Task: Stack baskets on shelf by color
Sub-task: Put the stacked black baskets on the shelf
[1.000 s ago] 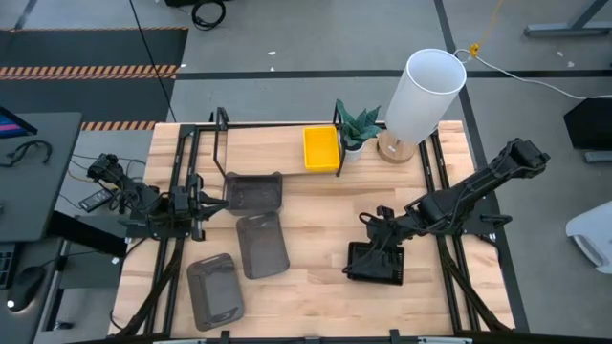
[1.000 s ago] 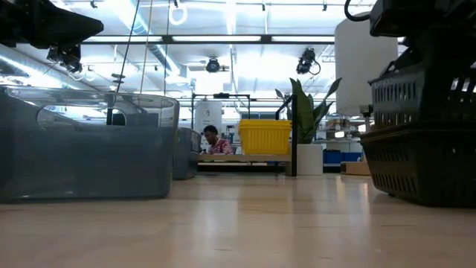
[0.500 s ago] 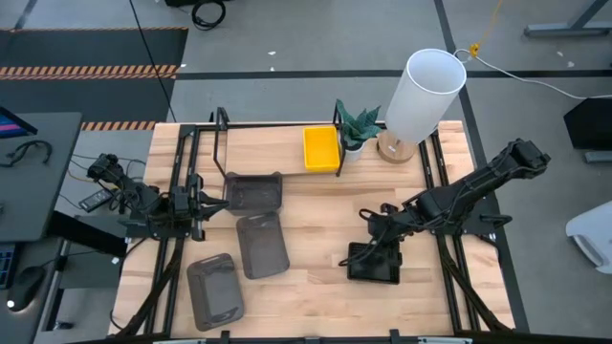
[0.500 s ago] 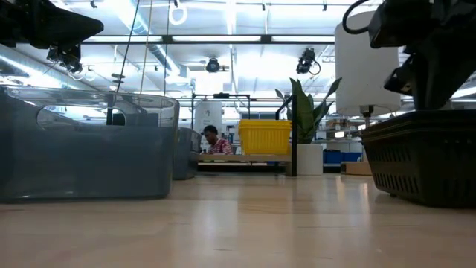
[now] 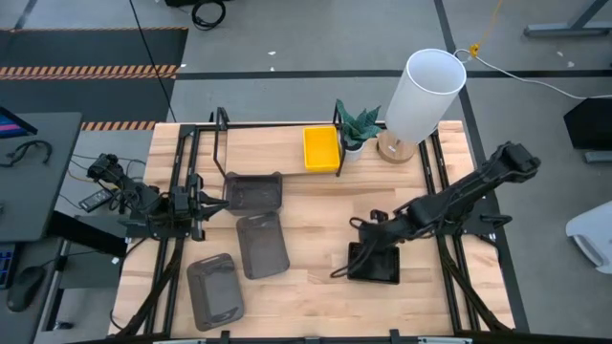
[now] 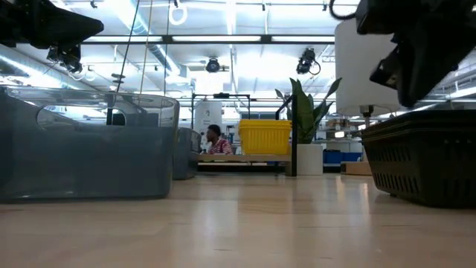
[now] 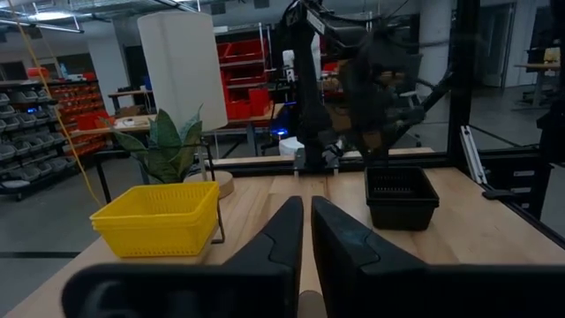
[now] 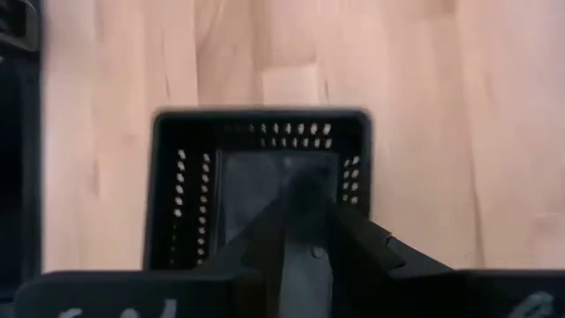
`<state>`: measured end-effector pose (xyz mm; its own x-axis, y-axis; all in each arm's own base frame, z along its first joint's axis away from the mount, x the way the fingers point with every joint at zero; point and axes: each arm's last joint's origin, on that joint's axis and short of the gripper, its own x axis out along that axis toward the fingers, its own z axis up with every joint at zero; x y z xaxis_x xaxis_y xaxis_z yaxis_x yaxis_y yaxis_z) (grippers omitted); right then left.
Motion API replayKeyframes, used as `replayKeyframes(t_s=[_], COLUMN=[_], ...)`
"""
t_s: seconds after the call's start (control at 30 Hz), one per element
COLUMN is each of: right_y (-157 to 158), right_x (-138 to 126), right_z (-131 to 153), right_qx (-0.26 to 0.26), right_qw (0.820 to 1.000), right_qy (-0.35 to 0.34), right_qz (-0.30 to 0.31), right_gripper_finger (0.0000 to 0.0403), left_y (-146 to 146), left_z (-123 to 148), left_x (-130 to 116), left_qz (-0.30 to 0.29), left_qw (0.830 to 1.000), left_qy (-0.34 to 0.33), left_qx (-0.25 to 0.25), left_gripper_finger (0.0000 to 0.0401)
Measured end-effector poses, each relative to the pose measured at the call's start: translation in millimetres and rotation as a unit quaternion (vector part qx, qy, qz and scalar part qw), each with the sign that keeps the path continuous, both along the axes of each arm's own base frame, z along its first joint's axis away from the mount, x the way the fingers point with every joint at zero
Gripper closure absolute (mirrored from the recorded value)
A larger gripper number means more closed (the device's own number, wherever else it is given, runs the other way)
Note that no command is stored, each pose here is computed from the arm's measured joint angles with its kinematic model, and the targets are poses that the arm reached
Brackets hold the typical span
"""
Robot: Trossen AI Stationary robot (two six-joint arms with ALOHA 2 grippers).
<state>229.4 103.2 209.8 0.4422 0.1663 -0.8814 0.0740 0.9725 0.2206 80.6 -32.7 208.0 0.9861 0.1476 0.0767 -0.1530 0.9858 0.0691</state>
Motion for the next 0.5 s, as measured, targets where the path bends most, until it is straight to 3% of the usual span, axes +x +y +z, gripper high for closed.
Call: replayKeyframes(t_s=[0.23,0.5], right_y=[28,46], right_x=[34,70], right_z=[-18,-52], right_qx=[-0.025,-0.033], right_qw=[0.993,0.982], right_qy=[0.084,0.149], right_qz=[0.074,0.110], right_gripper_finger=[0.0312,0.0313], left_y=[0,0], left_z=[0,0], left_x=[0,0], left_qz=[0.000,0.000], left_qw=[1.000,1.000], left_qy=[0.000,0.000], left_qx=[0.000,0.000], left_gripper_finger=[0.0370,0.0363])
